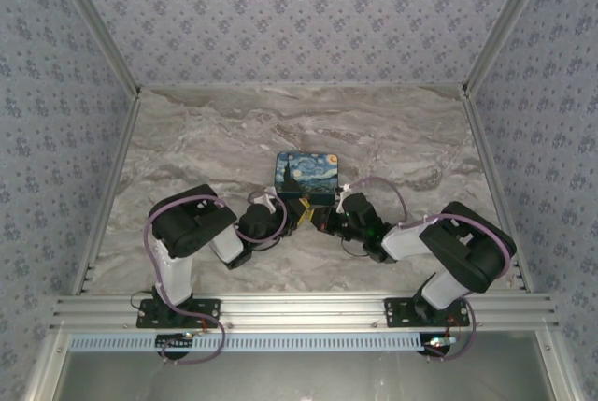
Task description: Unlock the padlock with the key
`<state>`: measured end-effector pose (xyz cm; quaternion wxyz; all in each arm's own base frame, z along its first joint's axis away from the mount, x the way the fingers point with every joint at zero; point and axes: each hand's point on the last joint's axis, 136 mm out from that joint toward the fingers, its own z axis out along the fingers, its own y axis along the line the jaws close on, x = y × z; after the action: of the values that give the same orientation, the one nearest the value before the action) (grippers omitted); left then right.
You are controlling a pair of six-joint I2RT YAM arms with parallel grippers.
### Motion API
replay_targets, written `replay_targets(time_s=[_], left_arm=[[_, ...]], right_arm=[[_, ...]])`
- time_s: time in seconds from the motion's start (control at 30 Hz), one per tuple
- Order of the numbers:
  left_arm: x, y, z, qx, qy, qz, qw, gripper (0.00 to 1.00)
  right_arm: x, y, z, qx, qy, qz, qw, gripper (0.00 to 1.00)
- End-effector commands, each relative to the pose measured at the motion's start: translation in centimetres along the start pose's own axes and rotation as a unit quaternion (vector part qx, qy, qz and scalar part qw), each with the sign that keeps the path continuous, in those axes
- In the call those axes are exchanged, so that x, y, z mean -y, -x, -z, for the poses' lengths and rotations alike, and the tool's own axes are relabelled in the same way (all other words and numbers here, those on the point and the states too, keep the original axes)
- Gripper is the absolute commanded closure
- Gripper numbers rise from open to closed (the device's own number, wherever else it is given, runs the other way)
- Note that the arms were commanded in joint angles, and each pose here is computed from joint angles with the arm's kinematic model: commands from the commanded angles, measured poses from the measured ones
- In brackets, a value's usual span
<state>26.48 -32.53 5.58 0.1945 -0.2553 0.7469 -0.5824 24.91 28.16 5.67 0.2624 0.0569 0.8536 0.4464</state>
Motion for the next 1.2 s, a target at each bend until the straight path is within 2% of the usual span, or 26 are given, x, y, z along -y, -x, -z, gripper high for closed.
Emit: replay_targets(time_s=[0.0,0.17,0.27,0.57,0.93,1.07,1.17], left_arm=[[0.5,-0.2,-0.1,0.001,-0.011,0.0,1.0,0.84],[0.6,-0.2,-0.1,0.003,-0.009,-0.002,1.0,0.95],[0.9,-0.1,0.0,0.004,-0.008,-0.005,1.0,1.0],[1.3,-0.1,0.3,0.005,-0.003,-0.012,1.0,1.0],[2.2,0.0,0.5,0.009,-0.008,-0.011,1.0,1.0],[2.2,-0.1,0.6,0.007,0.002,-0.008,1.0,1.0],[2.3,-0.2,0.7,0.004,0.009,-0.007,1.0,1.0]], right_arm=[[-2.0,0.8,-0.1,0.009,0.027,0.0,1.0,1.0],[-1.8,0.7,0.1,0.005,0.019,0.006,1.0,0.95],[-1.5,0.7,0.2,0.003,0.011,0.015,1.0,0.85],[-0.7,1.1,1.6,0.006,-0.023,0.054,0.998,0.69],[-1.0,3.9,5.8,0.031,-0.094,0.165,0.981,0.5],[-1.8,5.3,7.7,0.058,-0.089,0.198,0.974,0.36],[-2.8,6.4,9.3,0.095,-0.067,0.213,0.97,0.17]])
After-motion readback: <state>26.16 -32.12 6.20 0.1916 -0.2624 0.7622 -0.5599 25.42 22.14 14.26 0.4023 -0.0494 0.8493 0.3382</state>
